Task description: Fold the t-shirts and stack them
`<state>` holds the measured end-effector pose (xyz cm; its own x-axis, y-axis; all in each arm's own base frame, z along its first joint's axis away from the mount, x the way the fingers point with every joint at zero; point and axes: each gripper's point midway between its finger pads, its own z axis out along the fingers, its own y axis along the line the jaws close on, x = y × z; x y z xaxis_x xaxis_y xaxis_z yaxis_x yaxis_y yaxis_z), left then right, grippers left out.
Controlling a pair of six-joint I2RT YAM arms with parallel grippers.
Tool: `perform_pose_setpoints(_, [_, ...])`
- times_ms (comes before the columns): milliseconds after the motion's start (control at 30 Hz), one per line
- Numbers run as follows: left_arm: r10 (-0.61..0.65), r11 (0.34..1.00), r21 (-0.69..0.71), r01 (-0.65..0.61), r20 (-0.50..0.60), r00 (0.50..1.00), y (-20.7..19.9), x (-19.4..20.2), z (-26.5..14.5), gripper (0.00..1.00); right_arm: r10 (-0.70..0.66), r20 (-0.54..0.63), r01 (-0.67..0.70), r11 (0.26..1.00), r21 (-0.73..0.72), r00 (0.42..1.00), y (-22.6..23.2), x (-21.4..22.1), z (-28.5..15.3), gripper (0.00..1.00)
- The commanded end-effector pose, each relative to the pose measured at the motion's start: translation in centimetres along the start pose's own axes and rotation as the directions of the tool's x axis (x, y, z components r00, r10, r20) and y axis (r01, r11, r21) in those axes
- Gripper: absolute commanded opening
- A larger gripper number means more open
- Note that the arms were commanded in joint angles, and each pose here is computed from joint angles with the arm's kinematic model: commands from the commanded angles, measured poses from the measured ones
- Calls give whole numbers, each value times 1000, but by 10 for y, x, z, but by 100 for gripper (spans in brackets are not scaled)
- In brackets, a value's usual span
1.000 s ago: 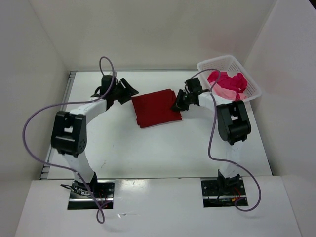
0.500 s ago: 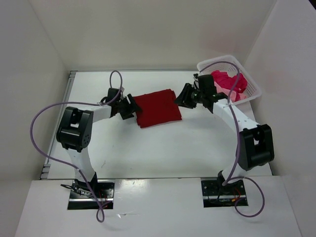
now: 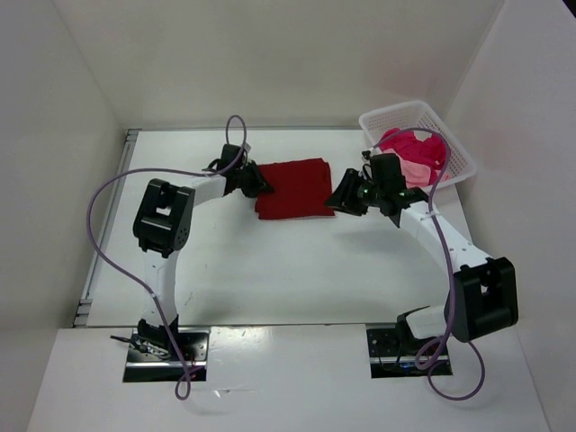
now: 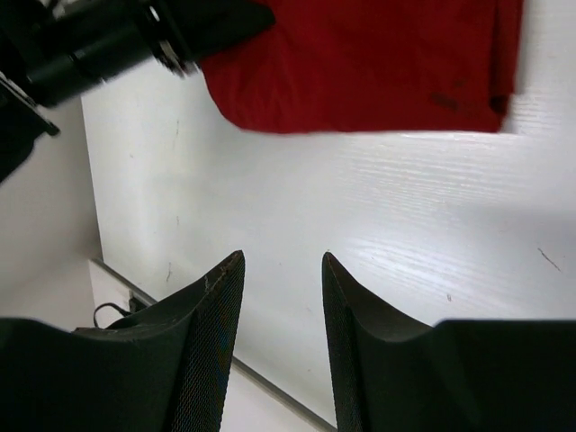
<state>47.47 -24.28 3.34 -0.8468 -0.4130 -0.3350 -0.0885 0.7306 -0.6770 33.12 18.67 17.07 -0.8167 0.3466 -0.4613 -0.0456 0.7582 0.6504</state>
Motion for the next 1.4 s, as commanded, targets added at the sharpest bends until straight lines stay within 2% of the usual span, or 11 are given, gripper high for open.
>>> perform_pose_setpoints(0, [-49, 998, -25, 54, 164, 985, 22, -86, -20, 10, -8, 9, 8, 1000, 10, 1000, -5, 6, -10, 46])
perform_pose_setpoints(67, [-84, 996, -11, 90, 258, 962, 37, -143, -47, 10, 0, -7, 0, 1000, 22, 1000, -9, 12, -9, 46])
perform_pose_setpoints(200, [-116, 991, -19, 135, 396, 911, 80, -216, -99, 10, 12, -30, -11, 999, 39, 999, -17, 22, -9, 46])
perform_pose_setpoints(400, [-172, 962, -86, 259, 549, 818, 173, -266, -171, 12, 20, -44, -17, 999, 49, 999, -22, 29, -10, 46])
perform_pose_setpoints(633, [-255, 891, -125, 436, 658, 708, 256, -258, -216, 22, 15, -69, -13, 1000, 28, 997, -20, 35, -10, 46])
perform_pose_setpoints(800, [-263, 844, -143, 517, 730, 631, 273, -250, -241, 26, 19, -82, -17, 1000, 26, 996, -21, 39, -9, 46])
perform_pose_setpoints(900, [-287, 823, -119, 555, 757, 587, 284, -245, -251, 54, 22, -87, -19, 999, 30, 996, -24, 44, -10, 47])
perform_pose_setpoints(967, [-290, 833, -107, 543, 752, 592, 277, -247, -253, 73, 22, -87, -20, 999, 30, 996, -24, 44, -10, 48])
perform_pose_setpoints(1100, [-251, 835, -133, 533, 771, 585, 270, -241, -274, 100, 13, -81, -10, 999, 38, 997, -26, 43, -10, 50])
perform_pose_setpoints(1333, [-194, 848, -137, 512, 819, 540, 230, -215, -323, 100, -4, -21, 6, 998, 62, 1000, -20, 15, -6, 51])
perform_pose_setpoints(1367, [-207, 843, -141, 520, 806, 554, 232, -200, -319, 100, -16, 8, 16, 998, 54, 1000, -12, 4, -8, 51])
